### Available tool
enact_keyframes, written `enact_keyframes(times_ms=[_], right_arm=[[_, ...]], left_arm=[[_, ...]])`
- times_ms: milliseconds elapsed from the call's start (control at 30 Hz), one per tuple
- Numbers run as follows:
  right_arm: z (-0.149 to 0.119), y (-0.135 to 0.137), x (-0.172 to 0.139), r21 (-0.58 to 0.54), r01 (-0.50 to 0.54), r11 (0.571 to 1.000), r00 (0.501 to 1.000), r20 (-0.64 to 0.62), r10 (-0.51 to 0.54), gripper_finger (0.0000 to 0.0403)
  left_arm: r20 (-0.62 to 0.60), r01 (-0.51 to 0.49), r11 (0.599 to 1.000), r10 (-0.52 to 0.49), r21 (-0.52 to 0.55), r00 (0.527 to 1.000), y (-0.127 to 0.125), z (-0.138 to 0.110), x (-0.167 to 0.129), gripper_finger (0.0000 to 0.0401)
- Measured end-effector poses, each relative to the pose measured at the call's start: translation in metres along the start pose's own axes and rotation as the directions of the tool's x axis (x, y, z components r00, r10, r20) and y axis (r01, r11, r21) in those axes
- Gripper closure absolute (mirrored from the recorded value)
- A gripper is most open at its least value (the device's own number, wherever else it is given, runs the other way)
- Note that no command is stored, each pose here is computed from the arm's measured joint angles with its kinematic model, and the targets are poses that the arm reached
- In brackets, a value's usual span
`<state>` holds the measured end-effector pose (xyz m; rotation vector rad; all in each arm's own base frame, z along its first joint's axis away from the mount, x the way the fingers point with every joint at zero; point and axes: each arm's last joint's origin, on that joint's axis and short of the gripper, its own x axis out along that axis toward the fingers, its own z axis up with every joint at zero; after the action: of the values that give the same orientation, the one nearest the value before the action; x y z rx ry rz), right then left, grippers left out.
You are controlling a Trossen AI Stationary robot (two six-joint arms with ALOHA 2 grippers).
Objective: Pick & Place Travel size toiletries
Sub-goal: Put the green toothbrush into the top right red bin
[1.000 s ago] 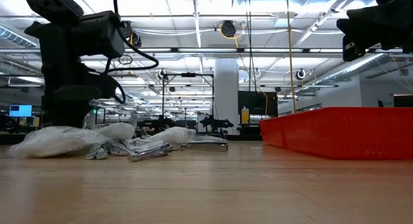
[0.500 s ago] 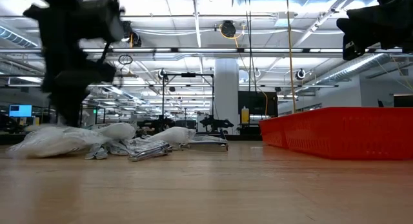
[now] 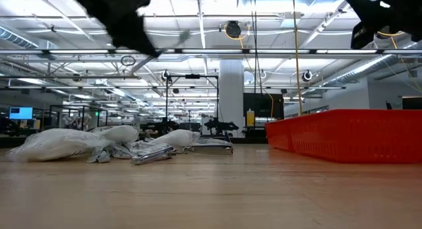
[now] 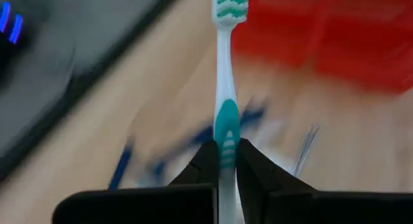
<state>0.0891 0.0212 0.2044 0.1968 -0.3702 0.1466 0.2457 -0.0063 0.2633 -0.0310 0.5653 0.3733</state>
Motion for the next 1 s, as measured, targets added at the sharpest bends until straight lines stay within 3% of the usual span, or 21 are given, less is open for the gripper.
enact_keyframes(times_ms=[100,300,400,500,667,767,900,1000], right_arm=[[0.000,0.000,0.000,-0.024,0.000,1.000,1.000,0.003,0.000,0.0303],[0.001,0.000,0.000,-0.056,0.009,0.998,1.000,0.013,-0.008,0.0303],[-0.004,-0.003,0.001,-0.114,0.081,0.990,0.996,-0.037,-0.086,0.0303],[-0.011,-0.007,0.003,-0.141,0.219,0.965,0.969,-0.086,-0.232,0.0303],[-0.019,-0.014,0.009,-0.170,0.418,0.892,0.893,-0.103,-0.438,0.0301],[-0.024,-0.018,0.016,-0.144,0.469,0.871,0.867,-0.114,-0.486,0.0285],[-0.032,-0.023,0.025,-0.121,0.512,0.850,0.841,-0.131,-0.525,0.0231],[-0.041,-0.028,0.032,-0.117,0.527,0.842,0.825,-0.167,-0.540,0.0182]], left_arm=[[0.163,0.103,0.989,-0.119,0.102,0.979,-0.006,0.009,0.016,0.0385],[0.301,0.180,0.964,-0.234,0.196,0.925,-0.006,0.016,0.053,0.0390],[0.386,0.237,0.945,-0.310,0.224,0.869,-0.007,0.018,0.074,0.0381],[0.478,0.245,0.939,-0.336,0.243,0.811,-0.008,0.018,0.093,0.0383],[0.473,0.266,0.933,-0.354,0.243,0.807,-0.005,0.017,0.127,0.0391],[0.461,0.309,0.914,-0.401,0.263,0.792,-0.008,0.024,0.144,0.0385],[0.450,0.343,0.876,-0.471,0.339,0.758,-0.013,0.033,0.161,0.0385],[0.443,0.329,0.872,-0.472,0.363,0.762,-0.011,0.042,0.171,0.0391]])
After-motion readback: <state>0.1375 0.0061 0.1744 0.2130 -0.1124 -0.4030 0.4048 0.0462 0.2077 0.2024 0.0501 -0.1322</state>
